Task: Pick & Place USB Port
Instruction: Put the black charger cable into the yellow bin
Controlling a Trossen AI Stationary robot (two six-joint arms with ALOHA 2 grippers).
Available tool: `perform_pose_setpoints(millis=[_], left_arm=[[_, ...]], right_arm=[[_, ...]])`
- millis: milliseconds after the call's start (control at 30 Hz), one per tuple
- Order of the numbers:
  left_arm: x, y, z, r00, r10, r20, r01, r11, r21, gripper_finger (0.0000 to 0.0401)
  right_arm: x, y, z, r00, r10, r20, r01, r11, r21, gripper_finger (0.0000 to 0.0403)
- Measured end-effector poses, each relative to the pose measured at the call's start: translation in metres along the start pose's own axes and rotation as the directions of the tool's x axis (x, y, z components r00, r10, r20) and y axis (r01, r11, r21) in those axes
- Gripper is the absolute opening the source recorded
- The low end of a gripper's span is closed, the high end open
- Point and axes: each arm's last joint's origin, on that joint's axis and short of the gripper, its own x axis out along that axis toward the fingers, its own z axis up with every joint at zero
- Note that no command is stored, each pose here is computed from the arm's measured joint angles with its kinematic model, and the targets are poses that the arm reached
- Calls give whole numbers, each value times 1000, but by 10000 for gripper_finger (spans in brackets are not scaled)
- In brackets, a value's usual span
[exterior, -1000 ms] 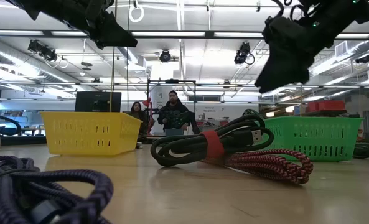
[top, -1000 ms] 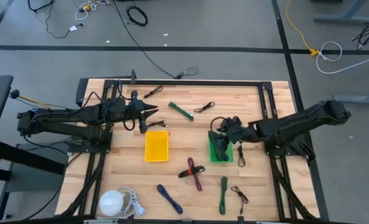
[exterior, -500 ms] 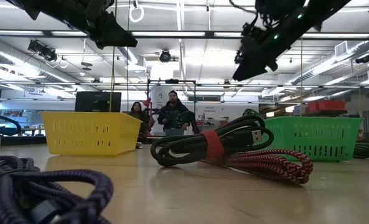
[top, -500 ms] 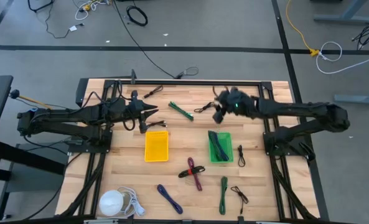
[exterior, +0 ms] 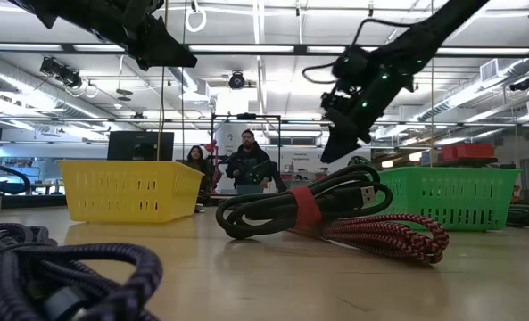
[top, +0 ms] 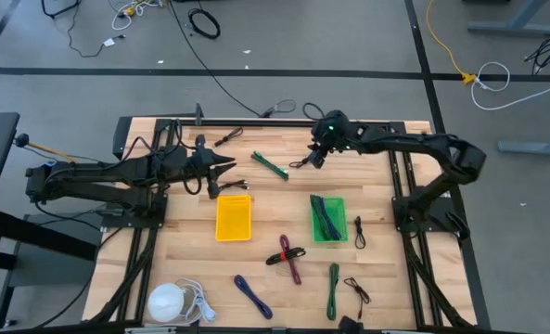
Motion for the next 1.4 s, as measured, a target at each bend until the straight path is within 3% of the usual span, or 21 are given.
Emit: perform_pose_setpoints(millis=[200, 633, 767, 1000, 1400], left_arm=[[0, 0, 0, 1000, 0, 0, 0, 1000, -24, 69], [0, 0, 0, 1000, 0, -2, 0, 1000, -21, 69], [0, 0, 0, 1000, 0, -2, 0, 1000, -20, 69], [0, -1, 0, 1000, -25, -1, 25, 999, -23, 69], [0, -1, 0, 999, -35, -3, 35, 999, -24, 69]], right_arm=[[19, 5, 23, 998, 35, -45, -40, 992, -122, 141], [43, 28, 9, 965, 4, -262, -73, 964, -254, 185], [44, 34, 10, 967, -38, -252, -42, 951, -306, 206], [45, 45, 10, 970, -25, -241, -60, 940, -336, 235], [61, 49, 2, 963, -47, -265, -52, 934, -353, 231]])
